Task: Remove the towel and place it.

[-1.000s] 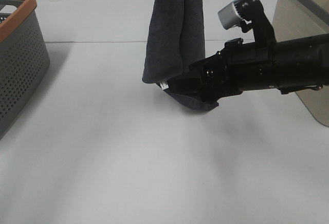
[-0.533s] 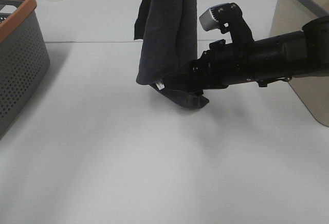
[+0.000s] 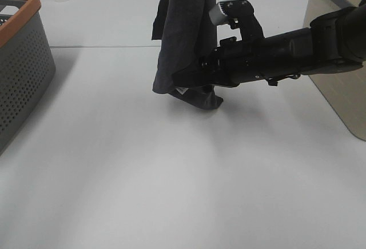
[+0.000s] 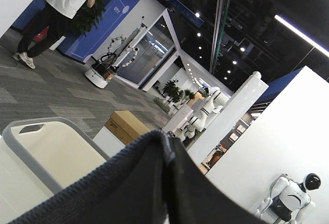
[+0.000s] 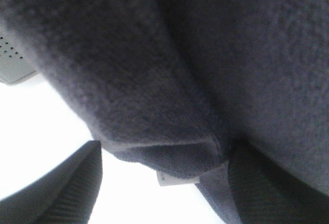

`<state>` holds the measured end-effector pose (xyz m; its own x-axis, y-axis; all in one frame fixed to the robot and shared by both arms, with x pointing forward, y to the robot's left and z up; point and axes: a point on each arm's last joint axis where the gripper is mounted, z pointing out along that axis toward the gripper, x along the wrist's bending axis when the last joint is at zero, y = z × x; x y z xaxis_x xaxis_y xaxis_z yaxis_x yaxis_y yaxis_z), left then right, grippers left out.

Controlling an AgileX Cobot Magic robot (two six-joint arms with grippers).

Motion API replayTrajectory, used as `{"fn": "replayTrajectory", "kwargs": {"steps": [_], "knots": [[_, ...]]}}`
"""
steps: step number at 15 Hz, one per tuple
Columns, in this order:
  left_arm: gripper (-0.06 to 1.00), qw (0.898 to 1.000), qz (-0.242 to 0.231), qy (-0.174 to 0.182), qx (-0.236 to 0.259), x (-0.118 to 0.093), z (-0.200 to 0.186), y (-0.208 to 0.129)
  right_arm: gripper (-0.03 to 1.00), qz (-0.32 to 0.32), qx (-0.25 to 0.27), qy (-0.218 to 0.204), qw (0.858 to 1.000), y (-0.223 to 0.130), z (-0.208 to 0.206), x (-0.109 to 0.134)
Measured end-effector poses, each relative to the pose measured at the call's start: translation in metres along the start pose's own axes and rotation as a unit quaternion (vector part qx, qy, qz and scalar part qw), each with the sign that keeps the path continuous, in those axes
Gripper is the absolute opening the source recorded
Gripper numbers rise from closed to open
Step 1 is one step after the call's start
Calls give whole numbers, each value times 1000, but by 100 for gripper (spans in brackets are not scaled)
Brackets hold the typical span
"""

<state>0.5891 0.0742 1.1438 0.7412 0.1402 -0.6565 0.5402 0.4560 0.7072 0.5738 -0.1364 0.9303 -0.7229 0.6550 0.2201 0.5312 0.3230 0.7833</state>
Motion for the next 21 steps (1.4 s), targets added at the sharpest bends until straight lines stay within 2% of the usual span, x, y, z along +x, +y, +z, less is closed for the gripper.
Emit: {"fn": "replayTrajectory", "kwargs": {"steps": [1, 3, 7, 8, 11, 14, 16, 18, 20, 21], "knots": [[0, 1000, 0, 0, 0, 0, 0, 0, 66, 0, -1, 4, 1000, 0, 0, 0], [0, 1000, 0, 8, -1, 1, 0, 0, 52, 0, -8, 23, 1000, 2, 0, 4], [0, 999, -1, 34, -5, 6, 0, 1, 5, 2, -17, 47, 999, 3, 0, 8], [0, 999, 0, 41, -8, 8, -1, 2, 2, 9, -14, 49, 999, 3, 0, 9], [0, 998, 6, 62, -26, 20, -14, 18, 2, 22, 28, 62, 997, -2, -3, 13], [0, 996, 3, 77, -41, 29, -25, 30, 2, -6, 52, 57, 997, 7, -23, 21], [0, 996, 12, 80, -32, 29, -26, 29, 2, -61, 59, 7, 996, 22, -50, 25], [0, 996, 33, 81, -20, 21, -27, 31, 2, -116, 61, -56, 990, 37, -78, 28], [0, 995, 49, 89, -16, 14, -29, 34, 2, -162, 68, -95, 980, 55, -100, 30], [0, 993, 48, 105, -19, 12, -30, 36, 2, -204, 86, -138, 965, 78, -118, 27]]}}
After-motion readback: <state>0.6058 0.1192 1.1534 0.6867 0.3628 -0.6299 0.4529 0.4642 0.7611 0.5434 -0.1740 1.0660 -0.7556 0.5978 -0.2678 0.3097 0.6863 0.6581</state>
